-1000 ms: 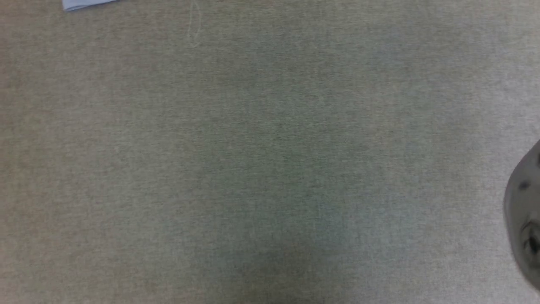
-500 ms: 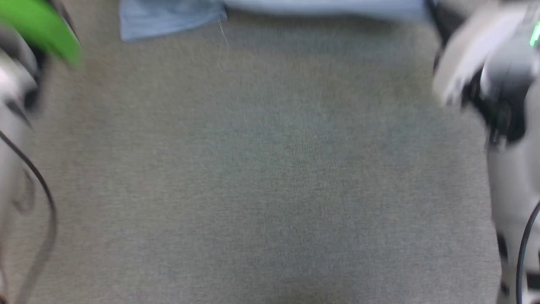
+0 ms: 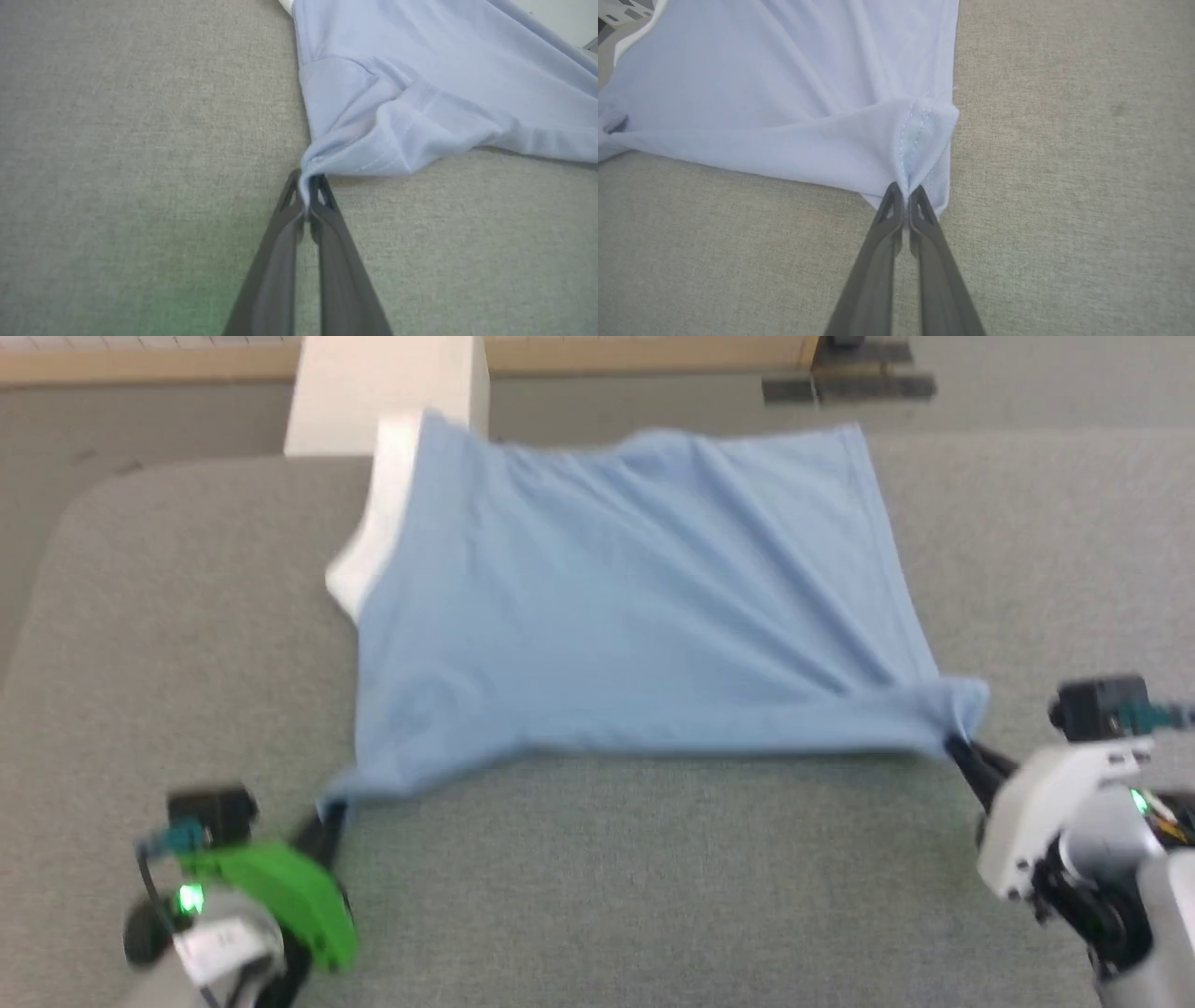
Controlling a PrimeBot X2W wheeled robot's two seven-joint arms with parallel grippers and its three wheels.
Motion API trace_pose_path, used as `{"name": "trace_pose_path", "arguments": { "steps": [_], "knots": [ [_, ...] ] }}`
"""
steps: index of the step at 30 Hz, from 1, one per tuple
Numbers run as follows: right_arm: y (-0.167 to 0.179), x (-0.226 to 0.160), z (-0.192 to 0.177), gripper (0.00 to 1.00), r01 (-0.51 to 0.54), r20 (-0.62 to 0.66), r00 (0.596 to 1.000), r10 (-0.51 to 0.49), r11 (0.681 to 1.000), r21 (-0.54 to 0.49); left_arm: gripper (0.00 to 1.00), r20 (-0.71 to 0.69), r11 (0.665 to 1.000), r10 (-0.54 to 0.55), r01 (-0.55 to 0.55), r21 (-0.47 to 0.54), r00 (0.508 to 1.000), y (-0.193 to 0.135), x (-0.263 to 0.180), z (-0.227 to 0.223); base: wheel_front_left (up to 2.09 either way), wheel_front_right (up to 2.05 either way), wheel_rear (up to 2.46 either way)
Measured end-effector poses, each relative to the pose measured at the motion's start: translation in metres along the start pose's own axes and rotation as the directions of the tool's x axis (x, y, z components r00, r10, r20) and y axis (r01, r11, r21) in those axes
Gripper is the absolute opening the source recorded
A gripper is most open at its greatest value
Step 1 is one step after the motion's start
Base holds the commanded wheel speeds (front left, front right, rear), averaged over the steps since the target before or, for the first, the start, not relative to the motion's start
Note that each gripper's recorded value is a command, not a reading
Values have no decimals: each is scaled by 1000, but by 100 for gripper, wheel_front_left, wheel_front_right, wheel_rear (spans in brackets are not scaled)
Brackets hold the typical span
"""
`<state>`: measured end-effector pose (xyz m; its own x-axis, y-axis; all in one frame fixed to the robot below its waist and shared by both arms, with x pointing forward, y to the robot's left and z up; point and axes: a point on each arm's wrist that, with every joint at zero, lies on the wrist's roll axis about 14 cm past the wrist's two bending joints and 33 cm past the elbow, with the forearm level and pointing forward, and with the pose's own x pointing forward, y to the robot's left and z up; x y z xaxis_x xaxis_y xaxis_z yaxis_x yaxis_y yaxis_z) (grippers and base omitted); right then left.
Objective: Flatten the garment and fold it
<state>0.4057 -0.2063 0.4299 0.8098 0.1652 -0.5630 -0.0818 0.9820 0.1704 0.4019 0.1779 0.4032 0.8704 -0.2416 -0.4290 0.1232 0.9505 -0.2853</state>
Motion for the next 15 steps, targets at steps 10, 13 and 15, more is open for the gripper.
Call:
{"name": "trace_pose_path", "arguments": {
  "steps": [10, 13, 15],
  "knots": [
    [-18, -52, -39, 0, 43, -84, 996, -44, 999, -10, 0, -334, 993, 34, -68, -93, 942, -2, -85, -74, 0, 0, 0],
    [-22, -64, -62, 0, 51, -174, 983, -52, 999, -11, 0, -437, 988, 35, -96, -118, 899, -2, -106, -90, 0, 0, 0],
    [-22, -69, -75, 0, 53, -226, 973, -52, 999, -3, 0, -483, 987, 38, -108, -119, 875, -2, -116, -98, 0, 0, 0]
  ]
}}
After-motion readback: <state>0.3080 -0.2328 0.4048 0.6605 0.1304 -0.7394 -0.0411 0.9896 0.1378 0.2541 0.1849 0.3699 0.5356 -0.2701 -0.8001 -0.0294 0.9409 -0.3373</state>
